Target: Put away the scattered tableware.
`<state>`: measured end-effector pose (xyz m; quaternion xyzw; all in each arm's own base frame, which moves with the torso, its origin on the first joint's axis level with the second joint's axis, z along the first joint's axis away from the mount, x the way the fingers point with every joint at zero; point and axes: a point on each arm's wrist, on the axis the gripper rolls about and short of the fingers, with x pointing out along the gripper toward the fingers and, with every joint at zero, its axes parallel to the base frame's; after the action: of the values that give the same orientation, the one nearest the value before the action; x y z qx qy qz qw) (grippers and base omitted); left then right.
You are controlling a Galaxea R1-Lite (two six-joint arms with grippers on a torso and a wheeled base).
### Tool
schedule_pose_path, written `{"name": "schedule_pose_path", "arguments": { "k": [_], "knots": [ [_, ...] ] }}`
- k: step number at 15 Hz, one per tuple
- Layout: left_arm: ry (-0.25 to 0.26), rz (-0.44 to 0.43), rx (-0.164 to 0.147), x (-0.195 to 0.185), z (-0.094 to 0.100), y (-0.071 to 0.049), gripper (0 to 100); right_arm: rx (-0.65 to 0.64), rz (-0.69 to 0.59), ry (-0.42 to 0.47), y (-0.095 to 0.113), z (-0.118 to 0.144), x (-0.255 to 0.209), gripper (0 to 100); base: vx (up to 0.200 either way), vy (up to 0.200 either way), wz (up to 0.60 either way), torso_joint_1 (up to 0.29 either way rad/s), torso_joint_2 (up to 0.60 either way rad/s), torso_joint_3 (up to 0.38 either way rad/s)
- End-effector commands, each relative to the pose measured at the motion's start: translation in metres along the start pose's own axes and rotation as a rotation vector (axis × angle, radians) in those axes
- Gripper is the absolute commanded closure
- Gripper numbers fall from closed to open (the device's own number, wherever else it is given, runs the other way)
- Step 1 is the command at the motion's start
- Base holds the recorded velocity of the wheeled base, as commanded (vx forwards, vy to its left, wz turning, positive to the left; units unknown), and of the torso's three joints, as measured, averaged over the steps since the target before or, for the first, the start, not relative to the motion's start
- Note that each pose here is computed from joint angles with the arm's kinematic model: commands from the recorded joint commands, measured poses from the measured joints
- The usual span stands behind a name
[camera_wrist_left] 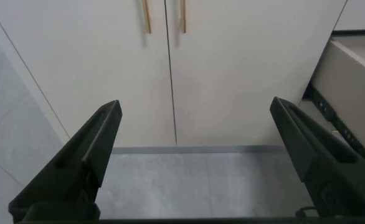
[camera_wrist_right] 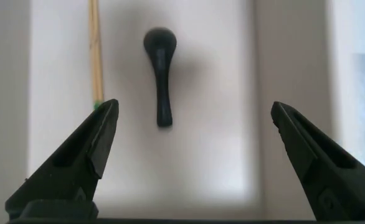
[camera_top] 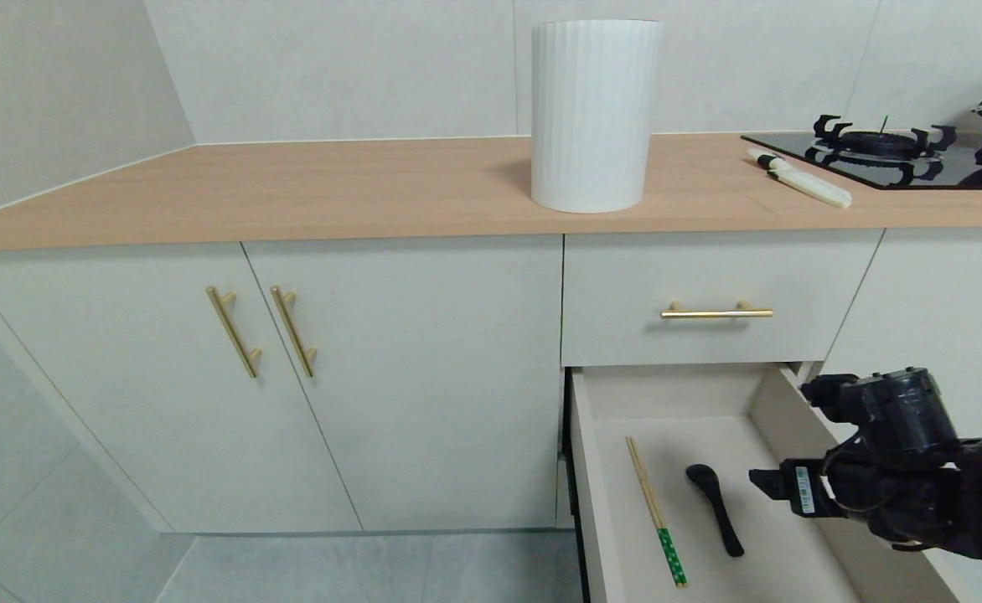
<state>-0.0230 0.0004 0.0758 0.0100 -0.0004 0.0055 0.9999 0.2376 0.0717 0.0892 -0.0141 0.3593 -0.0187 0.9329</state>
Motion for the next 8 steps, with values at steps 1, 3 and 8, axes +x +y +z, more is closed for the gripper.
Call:
{"name": "schedule_pose_path", "arguments": {
  "k": [1,3,8],
  "knots": [
    [0.001,0.001,-0.002,0.000,0.000,0.000,0,0.030,0.043,-0.085,-0.012,0.008,-0.047,0,0.000,0.000,0.00,0.000,0.00,0.000],
    [0.001,0.000,-0.011,0.000,0.000,0.000,0,0.027,0.051,-0.086,-0.017,0.002,-0.064,0,-0.100,0.000,0.00,-0.001,0.00,0.001],
    [0.001,0.001,-0.014,0.000,0.000,0.000,0,-0.029,0.100,-0.047,-0.027,-0.021,-0.120,0,-0.200,0.000,0.00,0.001,0.00,0.000]
  ]
}}
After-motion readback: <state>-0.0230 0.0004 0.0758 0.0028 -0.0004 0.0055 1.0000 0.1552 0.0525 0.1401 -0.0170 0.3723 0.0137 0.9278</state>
